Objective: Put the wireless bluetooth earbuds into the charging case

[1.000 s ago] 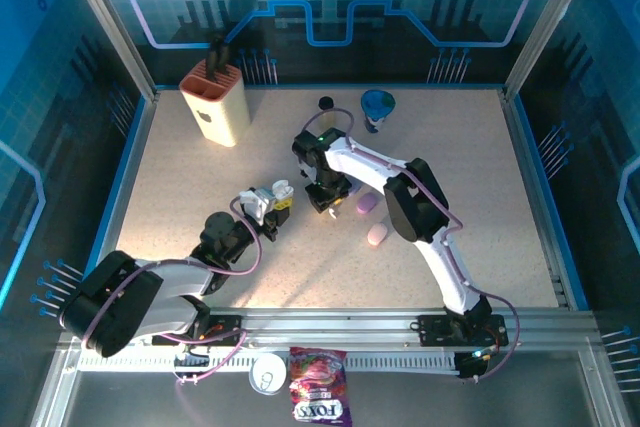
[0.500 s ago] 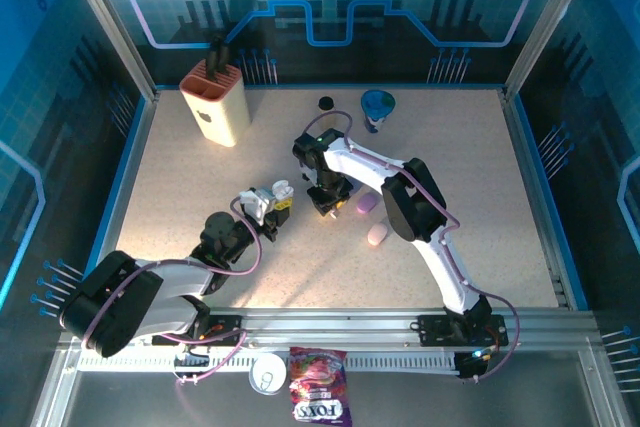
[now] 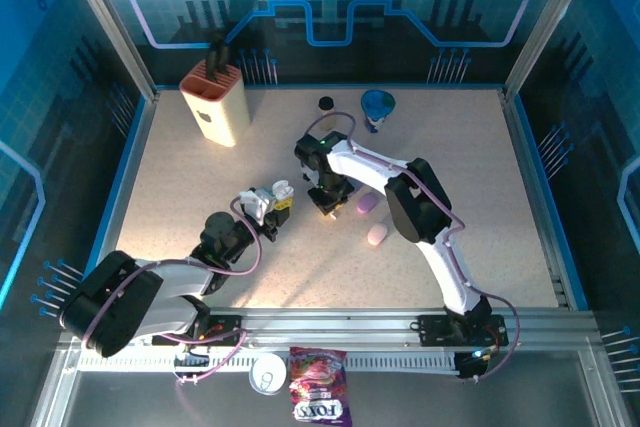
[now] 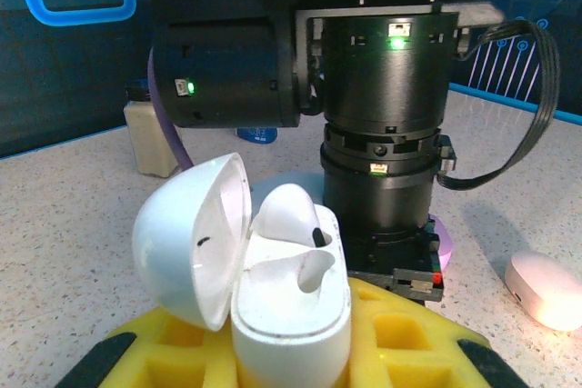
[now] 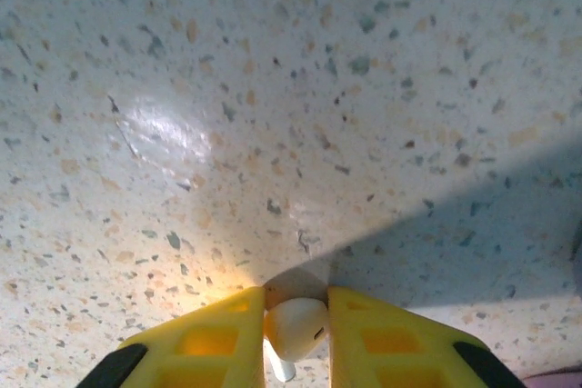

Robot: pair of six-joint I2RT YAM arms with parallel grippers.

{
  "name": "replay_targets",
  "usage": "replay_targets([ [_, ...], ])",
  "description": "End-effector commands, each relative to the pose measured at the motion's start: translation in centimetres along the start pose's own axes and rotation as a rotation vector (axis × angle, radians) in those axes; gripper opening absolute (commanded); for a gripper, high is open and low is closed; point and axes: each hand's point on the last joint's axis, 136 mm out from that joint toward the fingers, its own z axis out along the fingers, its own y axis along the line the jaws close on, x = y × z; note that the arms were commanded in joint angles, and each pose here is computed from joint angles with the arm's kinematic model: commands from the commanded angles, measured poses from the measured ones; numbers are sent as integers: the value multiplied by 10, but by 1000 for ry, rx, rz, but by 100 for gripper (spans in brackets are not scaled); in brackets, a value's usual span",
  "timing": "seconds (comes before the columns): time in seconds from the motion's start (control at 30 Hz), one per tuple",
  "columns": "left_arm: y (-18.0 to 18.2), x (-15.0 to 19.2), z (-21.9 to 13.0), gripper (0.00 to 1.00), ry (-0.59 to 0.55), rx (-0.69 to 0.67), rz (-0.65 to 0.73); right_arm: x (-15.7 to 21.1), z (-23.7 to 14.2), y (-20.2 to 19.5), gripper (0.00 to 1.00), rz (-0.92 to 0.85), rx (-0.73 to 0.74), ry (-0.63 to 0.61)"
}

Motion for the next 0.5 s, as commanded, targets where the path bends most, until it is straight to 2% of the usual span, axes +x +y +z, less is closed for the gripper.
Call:
replay_targets([
  [0.0, 1, -3, -1, 0, -14, 4, 15, -6, -19, 1, 20, 50, -40, -96],
  [0.13, -2, -6, 2, 1, -18, 21, 5, -14, -44, -5, 19, 110, -71, -257],
  [0.23, -2, -8, 5, 0, -25, 28, -4, -22, -69, -2, 21, 125, -123, -422],
  [0.47, -3, -13, 11, 0, -49, 40, -33, -22, -155, 14, 20, 115, -266, -849],
])
